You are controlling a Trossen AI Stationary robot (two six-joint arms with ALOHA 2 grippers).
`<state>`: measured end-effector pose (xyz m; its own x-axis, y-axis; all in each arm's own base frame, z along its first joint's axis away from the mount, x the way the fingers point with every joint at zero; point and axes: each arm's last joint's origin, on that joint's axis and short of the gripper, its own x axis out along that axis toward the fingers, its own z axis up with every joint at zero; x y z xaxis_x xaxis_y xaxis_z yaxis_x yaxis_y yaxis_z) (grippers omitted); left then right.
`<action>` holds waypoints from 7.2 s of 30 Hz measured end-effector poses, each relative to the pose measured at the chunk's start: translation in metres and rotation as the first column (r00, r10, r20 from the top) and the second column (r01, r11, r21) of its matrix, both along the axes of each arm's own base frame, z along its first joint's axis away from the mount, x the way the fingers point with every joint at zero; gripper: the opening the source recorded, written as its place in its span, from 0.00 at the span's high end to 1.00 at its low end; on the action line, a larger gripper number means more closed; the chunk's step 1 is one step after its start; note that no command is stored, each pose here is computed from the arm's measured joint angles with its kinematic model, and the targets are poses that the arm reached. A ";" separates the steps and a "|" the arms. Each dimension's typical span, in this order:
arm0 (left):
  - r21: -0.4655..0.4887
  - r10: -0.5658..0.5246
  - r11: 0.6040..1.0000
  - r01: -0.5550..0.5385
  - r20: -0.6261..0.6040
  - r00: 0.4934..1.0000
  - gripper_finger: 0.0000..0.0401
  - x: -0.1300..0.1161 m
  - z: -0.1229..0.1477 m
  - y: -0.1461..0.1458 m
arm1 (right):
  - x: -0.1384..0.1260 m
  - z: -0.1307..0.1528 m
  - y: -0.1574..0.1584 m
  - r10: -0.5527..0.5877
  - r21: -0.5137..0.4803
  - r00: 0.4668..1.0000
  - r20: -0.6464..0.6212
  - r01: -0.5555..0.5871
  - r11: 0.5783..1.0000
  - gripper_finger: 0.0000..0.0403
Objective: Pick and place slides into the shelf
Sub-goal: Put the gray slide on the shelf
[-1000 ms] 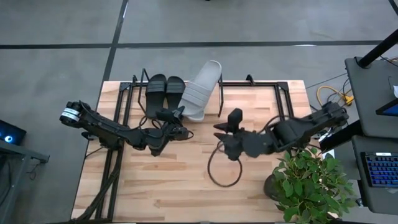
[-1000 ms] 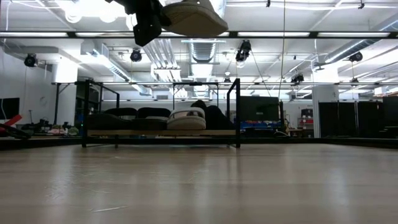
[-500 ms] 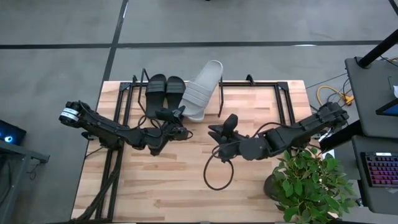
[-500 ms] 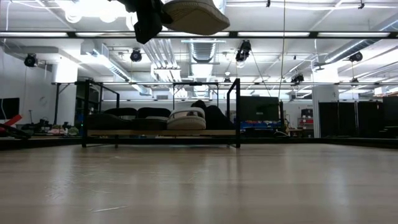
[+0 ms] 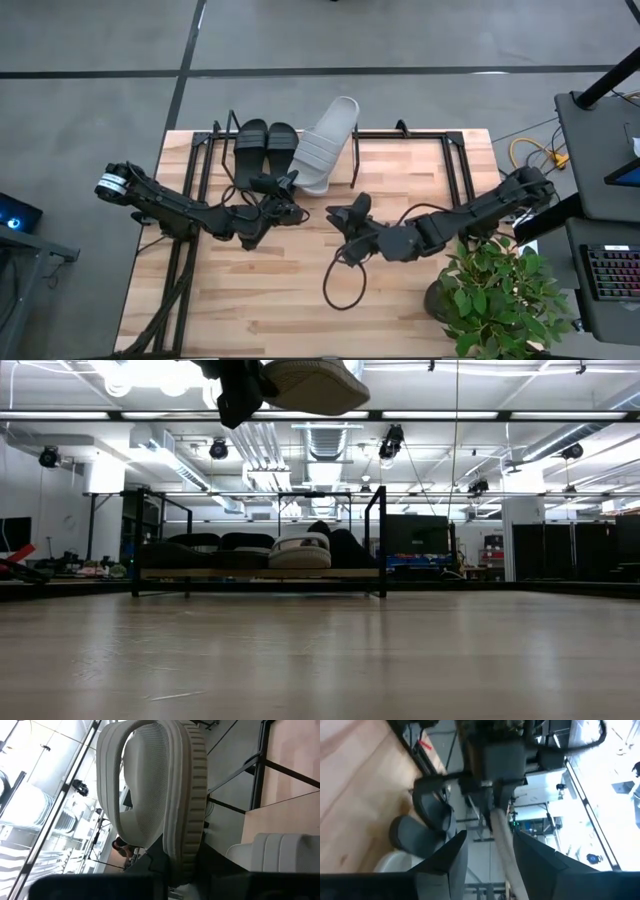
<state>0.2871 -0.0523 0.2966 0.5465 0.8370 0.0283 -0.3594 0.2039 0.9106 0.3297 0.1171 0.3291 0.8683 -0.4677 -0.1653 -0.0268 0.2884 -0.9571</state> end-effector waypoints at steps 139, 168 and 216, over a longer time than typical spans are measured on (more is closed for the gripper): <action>-0.445 -0.520 0.309 0.841 0.662 0.541 0.46 -0.111 0.021 -0.017 | -0.029 -0.003 -0.013 0.441 0.136 0.867 -0.233 -0.420 0.897 0.93; -0.585 -0.453 0.209 0.784 0.652 0.608 0.46 -0.075 0.037 0.016 | -0.044 -0.026 0.021 0.453 0.004 0.852 -0.263 -0.468 0.884 0.93; 0.054 -0.261 0.963 0.264 -0.050 0.964 0.46 -0.001 -0.026 -0.097 | -0.033 -0.006 -0.038 0.269 0.043 0.953 -0.143 -0.265 0.963 0.93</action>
